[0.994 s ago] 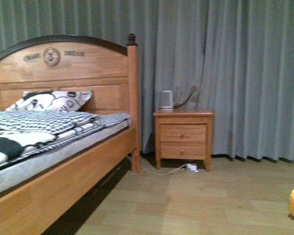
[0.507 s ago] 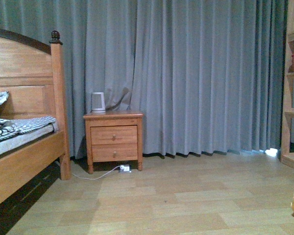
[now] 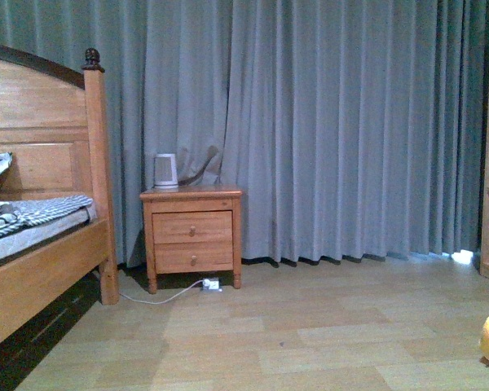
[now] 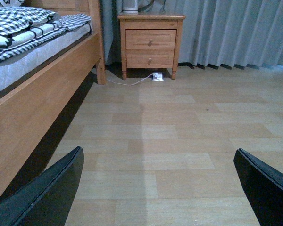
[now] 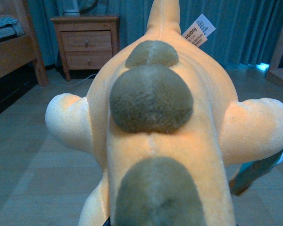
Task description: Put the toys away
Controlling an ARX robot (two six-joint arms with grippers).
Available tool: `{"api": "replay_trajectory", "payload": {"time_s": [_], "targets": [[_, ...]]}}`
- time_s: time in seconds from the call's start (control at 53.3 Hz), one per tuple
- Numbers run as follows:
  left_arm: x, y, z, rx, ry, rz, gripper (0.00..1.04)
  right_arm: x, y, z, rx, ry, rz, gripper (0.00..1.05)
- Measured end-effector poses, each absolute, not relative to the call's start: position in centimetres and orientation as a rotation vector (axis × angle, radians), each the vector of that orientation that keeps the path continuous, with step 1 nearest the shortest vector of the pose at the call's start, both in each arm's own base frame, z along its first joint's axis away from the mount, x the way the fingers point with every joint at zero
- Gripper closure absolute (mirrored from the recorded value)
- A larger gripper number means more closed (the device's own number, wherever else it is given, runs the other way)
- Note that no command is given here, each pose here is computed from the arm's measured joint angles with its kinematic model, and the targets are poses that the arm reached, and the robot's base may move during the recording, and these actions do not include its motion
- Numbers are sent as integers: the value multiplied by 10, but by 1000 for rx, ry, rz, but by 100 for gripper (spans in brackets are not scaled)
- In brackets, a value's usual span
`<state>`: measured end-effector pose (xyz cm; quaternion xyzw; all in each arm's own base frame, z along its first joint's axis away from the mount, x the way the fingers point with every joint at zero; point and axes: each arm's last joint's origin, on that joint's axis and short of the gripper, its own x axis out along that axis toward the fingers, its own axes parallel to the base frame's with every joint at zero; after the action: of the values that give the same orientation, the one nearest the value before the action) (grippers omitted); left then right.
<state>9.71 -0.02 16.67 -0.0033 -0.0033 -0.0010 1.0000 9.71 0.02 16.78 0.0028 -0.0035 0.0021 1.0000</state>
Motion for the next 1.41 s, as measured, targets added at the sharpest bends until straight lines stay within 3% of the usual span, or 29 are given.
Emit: {"api": "replay_trajectory", "payload": {"time_s": [1.407], "targets": [[97, 0, 167, -7, -7, -2, 6, 97, 0, 168, 6, -7, 2, 98]]}}
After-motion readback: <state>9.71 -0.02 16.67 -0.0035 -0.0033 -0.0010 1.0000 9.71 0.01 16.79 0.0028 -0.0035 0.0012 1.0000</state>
